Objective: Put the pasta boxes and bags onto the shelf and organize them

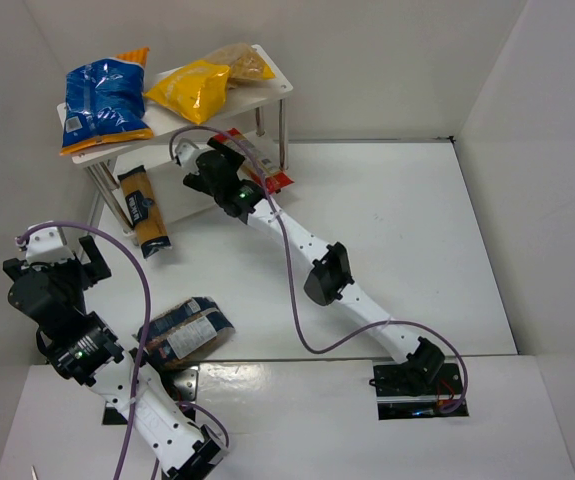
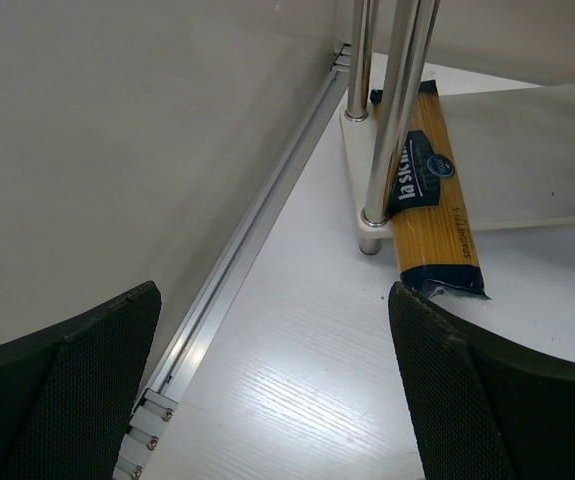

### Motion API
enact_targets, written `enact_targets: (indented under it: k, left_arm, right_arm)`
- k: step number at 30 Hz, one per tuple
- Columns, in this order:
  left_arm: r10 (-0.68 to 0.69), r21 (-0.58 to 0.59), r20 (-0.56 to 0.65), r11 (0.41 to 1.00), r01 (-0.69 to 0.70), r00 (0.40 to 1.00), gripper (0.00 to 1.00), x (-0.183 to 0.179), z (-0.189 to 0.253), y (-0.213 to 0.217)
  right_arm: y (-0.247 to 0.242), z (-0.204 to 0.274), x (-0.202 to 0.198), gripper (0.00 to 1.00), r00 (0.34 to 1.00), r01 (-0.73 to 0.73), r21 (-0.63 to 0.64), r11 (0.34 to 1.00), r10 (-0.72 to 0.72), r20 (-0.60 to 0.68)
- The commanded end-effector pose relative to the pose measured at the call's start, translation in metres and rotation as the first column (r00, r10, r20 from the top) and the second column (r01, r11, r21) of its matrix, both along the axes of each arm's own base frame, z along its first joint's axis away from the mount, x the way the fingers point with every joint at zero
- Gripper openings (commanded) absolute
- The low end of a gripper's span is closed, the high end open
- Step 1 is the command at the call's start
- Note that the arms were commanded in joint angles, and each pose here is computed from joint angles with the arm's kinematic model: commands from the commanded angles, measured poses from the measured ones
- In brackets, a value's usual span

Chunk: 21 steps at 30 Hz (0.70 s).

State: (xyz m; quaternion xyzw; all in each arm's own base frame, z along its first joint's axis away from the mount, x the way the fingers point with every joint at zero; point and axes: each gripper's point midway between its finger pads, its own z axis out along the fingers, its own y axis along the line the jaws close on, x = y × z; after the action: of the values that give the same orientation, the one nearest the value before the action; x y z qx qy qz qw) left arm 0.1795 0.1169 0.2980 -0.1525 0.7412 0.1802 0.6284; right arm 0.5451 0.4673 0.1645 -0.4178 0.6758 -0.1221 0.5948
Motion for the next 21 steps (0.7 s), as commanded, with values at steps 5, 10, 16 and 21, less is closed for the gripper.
enact_targets:
  k: [5,10,16,21]
  left_arm:
    - [-0.028,0.032,0.010,0.999,0.027,1.000,1.00,0.001,0.004,-0.004]
    - [-0.028,0.039,0.016,0.999,0.027,0.999,1.00,-0.001,0.005,-0.005]
    - [-0.037,0.038,0.017,0.999,0.036,0.999,1.00,0.000,0.005,-0.007]
    - [-0.047,0.038,0.008,0.998,0.047,0.999,1.00,0.000,0.003,-0.008]
  right_arm:
    - [0.009,0.104,-0.068,1.00,0.993,-0.073,0.174,0.982,0.089,-0.082]
    - [0.006,0.101,-0.091,1.00,0.977,-0.084,0.183,0.980,0.118,-0.180]
    - [-0.005,0.097,-0.125,1.00,0.926,-0.104,0.195,0.975,0.166,-0.339]
    - [-0.006,0.096,-0.171,1.00,0.848,-0.206,0.162,0.965,0.259,-0.462]
